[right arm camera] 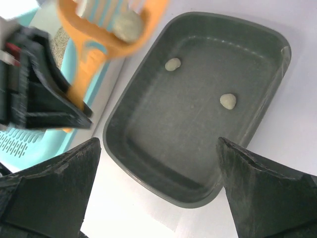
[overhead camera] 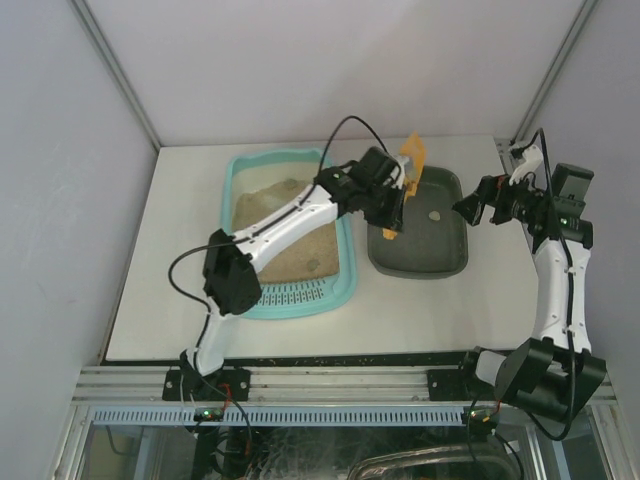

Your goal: Clean the litter box

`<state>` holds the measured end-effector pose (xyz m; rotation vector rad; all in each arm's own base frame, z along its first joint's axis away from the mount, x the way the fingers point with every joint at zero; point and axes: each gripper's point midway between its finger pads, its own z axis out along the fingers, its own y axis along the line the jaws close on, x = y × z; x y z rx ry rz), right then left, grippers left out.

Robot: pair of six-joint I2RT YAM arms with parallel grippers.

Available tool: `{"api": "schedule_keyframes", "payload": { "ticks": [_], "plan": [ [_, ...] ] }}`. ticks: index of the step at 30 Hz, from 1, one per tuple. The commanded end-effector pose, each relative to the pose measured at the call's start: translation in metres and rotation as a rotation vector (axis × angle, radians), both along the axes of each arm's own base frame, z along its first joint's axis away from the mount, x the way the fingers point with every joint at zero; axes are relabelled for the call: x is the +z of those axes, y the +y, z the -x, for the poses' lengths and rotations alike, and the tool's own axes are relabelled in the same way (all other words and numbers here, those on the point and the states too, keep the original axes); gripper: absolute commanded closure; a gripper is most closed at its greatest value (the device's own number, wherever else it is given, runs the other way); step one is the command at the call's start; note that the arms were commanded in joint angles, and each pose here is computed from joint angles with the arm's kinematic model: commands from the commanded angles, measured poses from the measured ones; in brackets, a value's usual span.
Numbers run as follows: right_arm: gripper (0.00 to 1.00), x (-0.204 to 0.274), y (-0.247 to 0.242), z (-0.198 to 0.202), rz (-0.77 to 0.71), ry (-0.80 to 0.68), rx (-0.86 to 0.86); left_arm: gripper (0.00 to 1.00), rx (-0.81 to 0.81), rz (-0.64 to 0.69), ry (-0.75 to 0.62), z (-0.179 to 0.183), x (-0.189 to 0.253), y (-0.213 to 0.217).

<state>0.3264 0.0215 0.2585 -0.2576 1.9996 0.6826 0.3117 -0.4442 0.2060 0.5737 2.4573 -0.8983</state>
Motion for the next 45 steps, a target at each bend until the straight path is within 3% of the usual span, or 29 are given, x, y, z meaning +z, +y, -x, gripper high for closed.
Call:
{"api": "schedule_keyframes", "payload": {
  "ticks": [1,8,13,29,36,40,45],
  "plan": [
    [0.0,0.023,0.0,-0.004,0.059,-0.103,-0.029,1.0,-0.017,-0.254,-0.084,0.003,-0.03,0.008],
    [0.0,0.02,0.006,-0.004,0.051,-0.091,-0.011,1.0,0.031,-0.548,-0.224,-0.005,-0.066,0.025],
    [0.0,0.022,0.01,-0.003,0.062,-0.102,-0.003,1.0,0.02,-0.714,-0.356,-0.007,-0.065,0.043],
    [0.0,0.023,0.0,-0.005,0.072,-0.097,-0.06,1.0,-0.078,-0.758,-0.479,0.0,-0.047,0.045],
    [0.0,0.025,-0.01,-0.005,0.064,-0.113,-0.105,1.0,-0.098,-0.841,-0.559,-0.001,-0.038,0.053],
    [0.0,0.023,-0.021,-0.01,0.07,-0.107,-0.174,1.0,-0.074,-0.775,-0.539,0.005,-0.024,0.052],
    [0.0,0.017,-0.037,-0.017,0.047,-0.083,-0.257,1.0,0.0,-0.453,-0.425,0.015,0.043,0.053]
  ]
}}
